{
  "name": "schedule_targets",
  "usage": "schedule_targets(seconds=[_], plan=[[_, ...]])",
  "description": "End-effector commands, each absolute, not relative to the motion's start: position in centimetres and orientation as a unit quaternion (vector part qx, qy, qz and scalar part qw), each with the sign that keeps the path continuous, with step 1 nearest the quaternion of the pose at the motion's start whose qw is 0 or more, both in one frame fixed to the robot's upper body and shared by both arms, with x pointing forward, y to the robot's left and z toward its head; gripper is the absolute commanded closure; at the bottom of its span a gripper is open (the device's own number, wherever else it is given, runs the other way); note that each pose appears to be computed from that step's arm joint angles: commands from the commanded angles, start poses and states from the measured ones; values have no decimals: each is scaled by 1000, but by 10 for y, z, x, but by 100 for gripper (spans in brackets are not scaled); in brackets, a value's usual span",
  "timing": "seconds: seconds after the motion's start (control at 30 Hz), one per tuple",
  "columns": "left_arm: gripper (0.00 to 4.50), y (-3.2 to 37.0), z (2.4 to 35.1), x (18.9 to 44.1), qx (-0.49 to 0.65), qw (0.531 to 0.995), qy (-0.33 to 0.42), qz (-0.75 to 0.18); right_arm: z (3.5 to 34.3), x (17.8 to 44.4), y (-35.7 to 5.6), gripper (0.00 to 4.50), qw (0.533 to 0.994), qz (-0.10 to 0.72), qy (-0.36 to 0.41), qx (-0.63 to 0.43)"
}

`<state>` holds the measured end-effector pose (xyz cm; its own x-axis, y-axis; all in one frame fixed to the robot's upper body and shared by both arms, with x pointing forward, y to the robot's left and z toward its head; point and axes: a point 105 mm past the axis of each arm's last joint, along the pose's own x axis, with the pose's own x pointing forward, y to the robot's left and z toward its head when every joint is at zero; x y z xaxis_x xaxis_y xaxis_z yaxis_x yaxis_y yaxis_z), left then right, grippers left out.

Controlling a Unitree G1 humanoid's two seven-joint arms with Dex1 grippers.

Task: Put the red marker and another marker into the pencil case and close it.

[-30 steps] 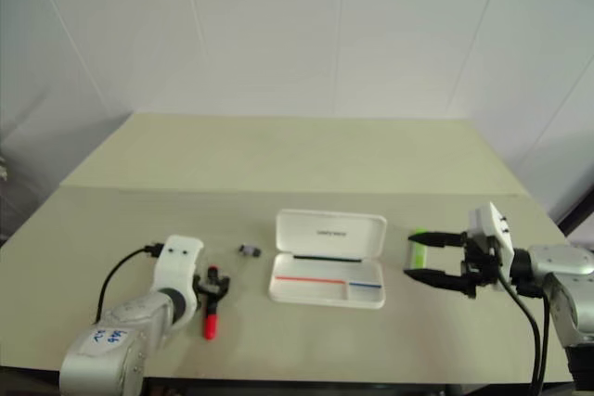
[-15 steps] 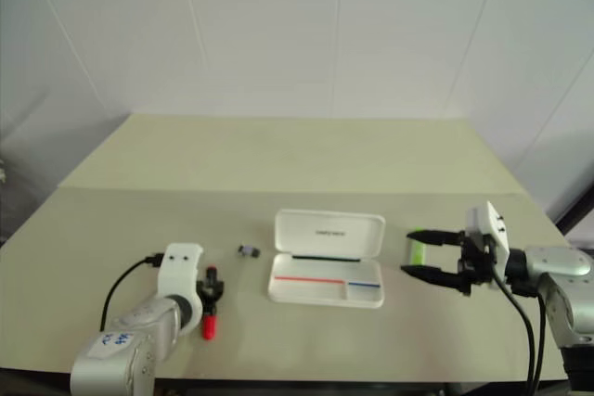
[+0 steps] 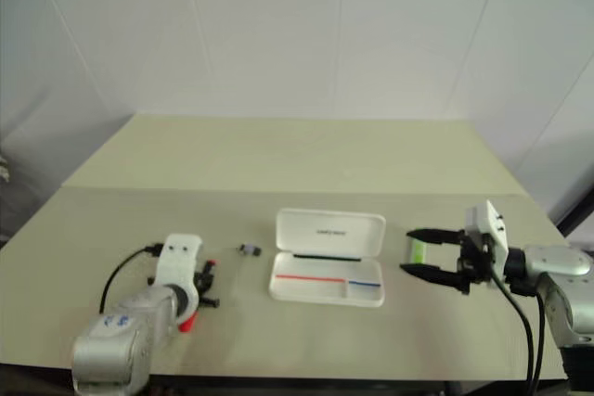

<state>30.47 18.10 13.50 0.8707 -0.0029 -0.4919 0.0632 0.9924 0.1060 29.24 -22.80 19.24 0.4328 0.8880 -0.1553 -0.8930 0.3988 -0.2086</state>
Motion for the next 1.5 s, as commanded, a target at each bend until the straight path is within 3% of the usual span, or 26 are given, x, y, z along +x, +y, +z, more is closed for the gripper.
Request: schedule_targets(seconds=[0.03,0.17,0.23,0.3,0.43,0.6,0.87,1.2,1.5], plan=[[391,175,156,313,93,964,235,-83,205,290,-227,0,833,533,-9,-145],[391,173,187,328,126,967,180,-129,206,286,-229,0,834,532,-7,-145],[391,161,215,338,140,968,107,-180,207,285,-230,0,837,528,-9,-146],[391,144,241,343,160,954,34,-250,207,284,-232,0,840,522,-10,-147],[391,115,260,349,189,910,-13,-368,207,282,-233,0,846,513,-12,-148],[391,72,259,333,280,805,-39,-521,208,275,-236,0,857,492,-16,-150],[391,24,235,308,291,698,-10,-654,205,252,-246,0,880,450,-14,-150],[391,-15,187,332,333,668,42,-664,200,227,-254,0,902,405,-11,-147],[391,-31,172,341,345,660,44,-666,197,215,-259,0,913,381,-5,-145]])
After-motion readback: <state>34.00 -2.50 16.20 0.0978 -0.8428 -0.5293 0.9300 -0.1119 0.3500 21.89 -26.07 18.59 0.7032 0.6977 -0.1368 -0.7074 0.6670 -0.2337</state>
